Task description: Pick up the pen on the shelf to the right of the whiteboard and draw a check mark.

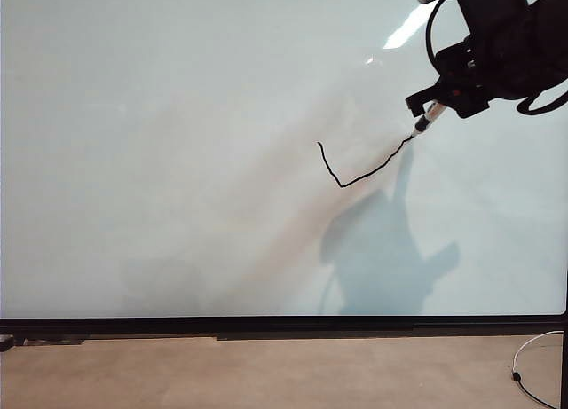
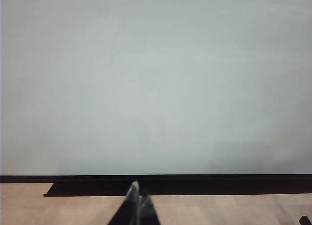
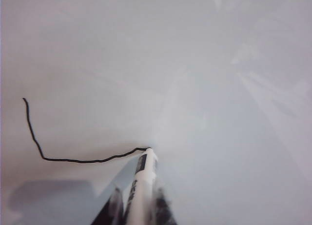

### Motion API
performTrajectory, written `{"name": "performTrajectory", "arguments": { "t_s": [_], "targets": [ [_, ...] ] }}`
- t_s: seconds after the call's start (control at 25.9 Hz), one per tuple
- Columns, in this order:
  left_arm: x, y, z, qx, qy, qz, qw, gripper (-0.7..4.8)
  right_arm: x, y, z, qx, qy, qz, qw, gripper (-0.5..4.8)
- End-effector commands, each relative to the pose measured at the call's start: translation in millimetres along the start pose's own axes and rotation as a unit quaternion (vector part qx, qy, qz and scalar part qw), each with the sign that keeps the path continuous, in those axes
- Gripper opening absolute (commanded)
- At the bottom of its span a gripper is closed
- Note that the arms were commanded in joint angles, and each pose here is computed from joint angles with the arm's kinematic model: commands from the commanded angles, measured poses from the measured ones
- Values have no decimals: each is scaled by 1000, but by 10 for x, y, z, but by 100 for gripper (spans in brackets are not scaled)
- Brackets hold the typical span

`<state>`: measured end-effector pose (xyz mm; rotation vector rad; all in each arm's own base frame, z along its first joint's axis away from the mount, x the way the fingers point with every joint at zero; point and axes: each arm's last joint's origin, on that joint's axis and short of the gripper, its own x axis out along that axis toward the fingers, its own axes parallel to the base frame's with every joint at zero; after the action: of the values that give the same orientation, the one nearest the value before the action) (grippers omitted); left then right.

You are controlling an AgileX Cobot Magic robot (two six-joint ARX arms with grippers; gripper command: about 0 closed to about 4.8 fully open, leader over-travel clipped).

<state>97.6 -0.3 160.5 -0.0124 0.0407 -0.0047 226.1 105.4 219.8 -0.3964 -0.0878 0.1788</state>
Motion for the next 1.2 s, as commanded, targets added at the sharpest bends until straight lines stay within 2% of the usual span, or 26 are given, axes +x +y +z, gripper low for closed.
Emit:
{"name": "performTrajectory", "arguments": {
  "t_s": [0.04,0.73,0.93,1.2],
  "targets": [
    [-2,0,21,2,-7,0,1000,-4,-2,-75,45,2,-12,-20,1000,-5],
    [-2,0,22,2,-8,0,1000,-5,-48,-180,67,6,-14,-24,1000,-5],
    [-2,0,23,2,-8,0,1000,-5,-231,-84,140,11,-24,-22,999,-5],
    [-2,0,21,2,-7,0,1000,-4,-547,-71,169,38,-12,-5,999,-5]
  ]
}}
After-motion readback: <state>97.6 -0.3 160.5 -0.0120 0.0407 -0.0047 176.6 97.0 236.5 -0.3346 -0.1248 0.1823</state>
